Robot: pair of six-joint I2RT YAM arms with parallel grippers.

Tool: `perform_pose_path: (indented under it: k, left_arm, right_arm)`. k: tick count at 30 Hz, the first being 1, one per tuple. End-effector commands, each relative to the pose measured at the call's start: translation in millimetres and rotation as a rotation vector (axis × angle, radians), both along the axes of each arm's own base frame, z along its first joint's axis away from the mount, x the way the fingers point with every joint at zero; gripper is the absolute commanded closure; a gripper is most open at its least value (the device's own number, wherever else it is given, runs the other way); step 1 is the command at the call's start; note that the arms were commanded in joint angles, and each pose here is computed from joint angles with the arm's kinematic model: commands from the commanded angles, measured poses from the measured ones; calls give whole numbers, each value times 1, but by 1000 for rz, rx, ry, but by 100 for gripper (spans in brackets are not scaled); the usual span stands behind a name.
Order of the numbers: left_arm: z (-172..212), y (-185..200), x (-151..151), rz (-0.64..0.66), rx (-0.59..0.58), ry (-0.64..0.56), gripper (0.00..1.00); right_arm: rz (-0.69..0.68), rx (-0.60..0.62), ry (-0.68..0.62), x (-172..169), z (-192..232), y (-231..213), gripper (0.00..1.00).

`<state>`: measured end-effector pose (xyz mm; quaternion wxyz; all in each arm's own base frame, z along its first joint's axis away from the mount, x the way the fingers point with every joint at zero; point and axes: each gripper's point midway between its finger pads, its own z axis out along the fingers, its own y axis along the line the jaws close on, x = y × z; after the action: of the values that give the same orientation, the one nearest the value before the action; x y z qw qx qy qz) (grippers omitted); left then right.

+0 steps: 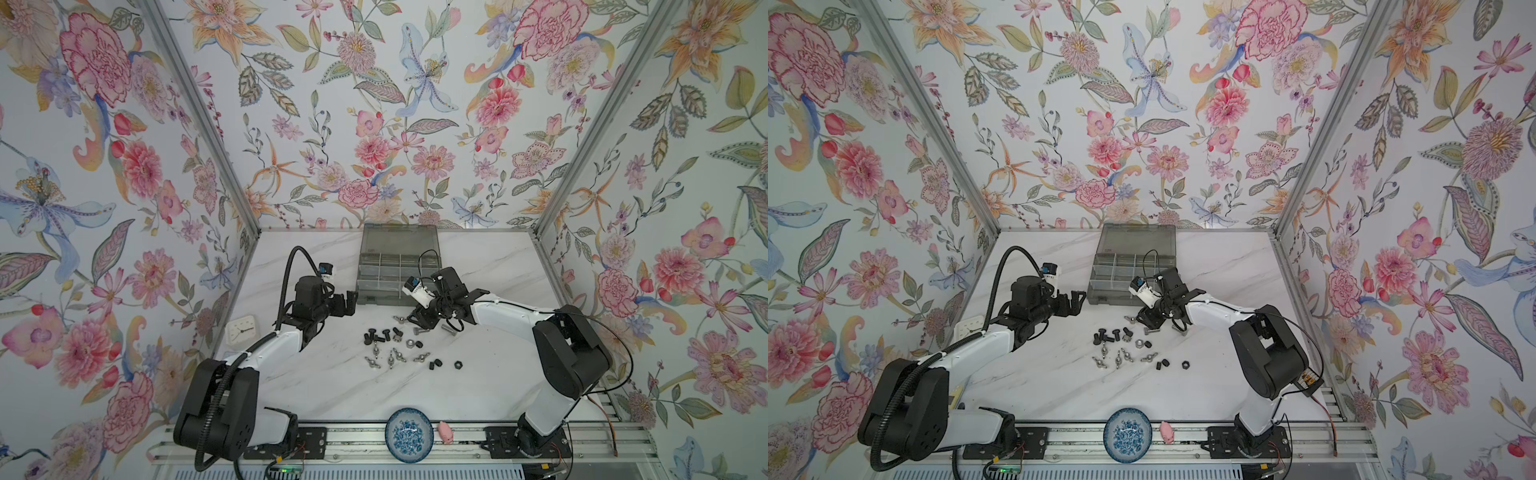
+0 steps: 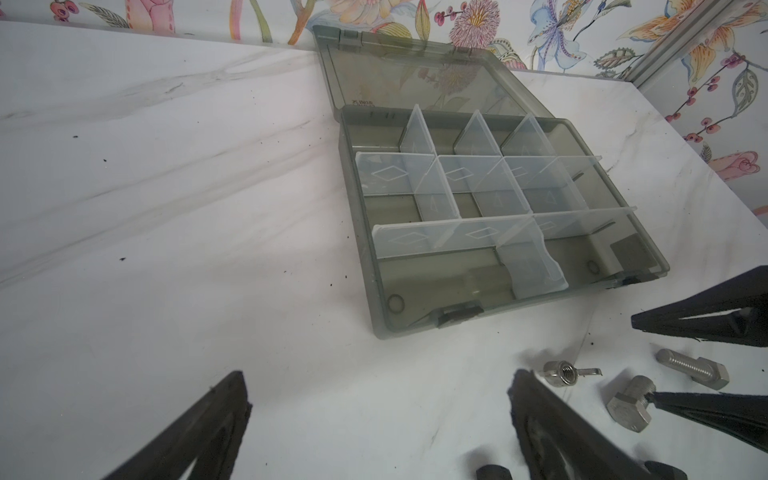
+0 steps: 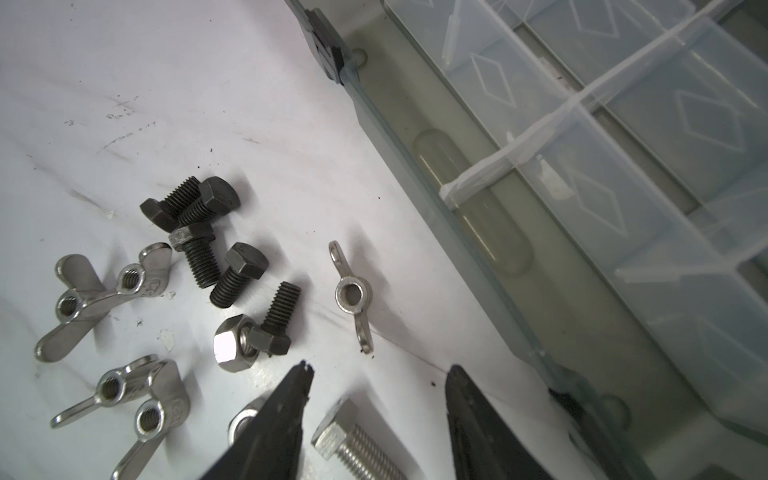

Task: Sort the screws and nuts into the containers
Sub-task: 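Move the right gripper over a silver wing nut while the left gripper advances, then lower the right gripper and close it on the silver wing nut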

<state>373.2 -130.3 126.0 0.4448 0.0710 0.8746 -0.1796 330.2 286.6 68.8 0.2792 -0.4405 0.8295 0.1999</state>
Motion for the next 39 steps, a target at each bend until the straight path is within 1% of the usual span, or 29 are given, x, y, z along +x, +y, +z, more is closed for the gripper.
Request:
perform_pose_path:
  k: [1, 5, 19, 39]
  left_arm:
    - [7, -1, 3, 1, 1, 5, 1]
    - [8, -1, 1, -4, 6, 4, 1]
    - [-1, -2, 0, -8, 10, 33, 1]
    - [-6, -1, -2, -6, 16, 50, 1]
  right_arm:
    - [32, -10, 17, -2, -4, 6, 48]
    - [48, -13, 22, -2, -8, 9, 53]
    - [79, -12, 64, -6, -23, 20, 63]
    - [84, -13, 97, -7, -34, 24, 67]
